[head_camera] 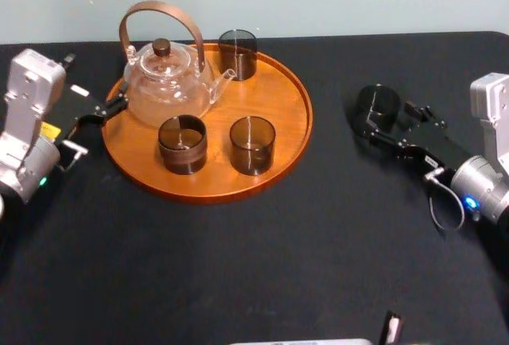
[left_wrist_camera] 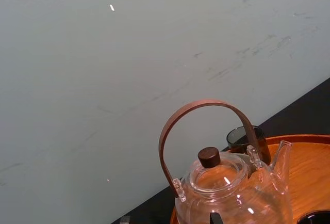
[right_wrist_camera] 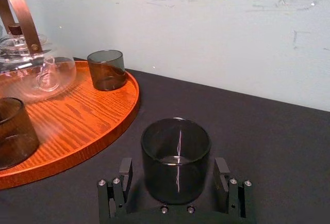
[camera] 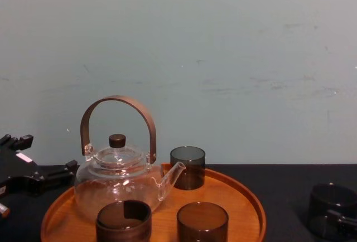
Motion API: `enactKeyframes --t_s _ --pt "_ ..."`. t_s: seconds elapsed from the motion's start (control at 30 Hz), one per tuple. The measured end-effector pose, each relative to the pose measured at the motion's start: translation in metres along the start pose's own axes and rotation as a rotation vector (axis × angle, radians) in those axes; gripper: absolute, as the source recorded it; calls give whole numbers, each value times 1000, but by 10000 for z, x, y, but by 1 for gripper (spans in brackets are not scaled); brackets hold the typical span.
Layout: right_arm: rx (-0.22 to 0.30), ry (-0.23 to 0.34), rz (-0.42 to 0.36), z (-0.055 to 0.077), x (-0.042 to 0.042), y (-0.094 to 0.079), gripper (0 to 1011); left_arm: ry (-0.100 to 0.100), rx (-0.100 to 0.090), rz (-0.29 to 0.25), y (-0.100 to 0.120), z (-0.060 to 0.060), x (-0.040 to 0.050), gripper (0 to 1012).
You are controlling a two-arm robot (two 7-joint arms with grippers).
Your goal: Pick up the glass from the table and place it on the tray.
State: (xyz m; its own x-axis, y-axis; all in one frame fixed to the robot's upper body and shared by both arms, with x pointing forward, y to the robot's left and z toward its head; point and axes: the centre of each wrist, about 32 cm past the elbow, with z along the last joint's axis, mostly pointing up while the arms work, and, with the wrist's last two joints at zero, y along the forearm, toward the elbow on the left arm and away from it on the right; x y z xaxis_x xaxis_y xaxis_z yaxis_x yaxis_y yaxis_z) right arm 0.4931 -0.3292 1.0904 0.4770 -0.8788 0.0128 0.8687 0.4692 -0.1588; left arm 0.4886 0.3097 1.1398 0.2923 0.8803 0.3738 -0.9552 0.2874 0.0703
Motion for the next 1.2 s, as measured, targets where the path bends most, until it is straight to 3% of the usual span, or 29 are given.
enactKeyframes --t_s 1.2 --pt "-16 -18 32 4 147 377 1003 0 0 0 0 0 0 1001"
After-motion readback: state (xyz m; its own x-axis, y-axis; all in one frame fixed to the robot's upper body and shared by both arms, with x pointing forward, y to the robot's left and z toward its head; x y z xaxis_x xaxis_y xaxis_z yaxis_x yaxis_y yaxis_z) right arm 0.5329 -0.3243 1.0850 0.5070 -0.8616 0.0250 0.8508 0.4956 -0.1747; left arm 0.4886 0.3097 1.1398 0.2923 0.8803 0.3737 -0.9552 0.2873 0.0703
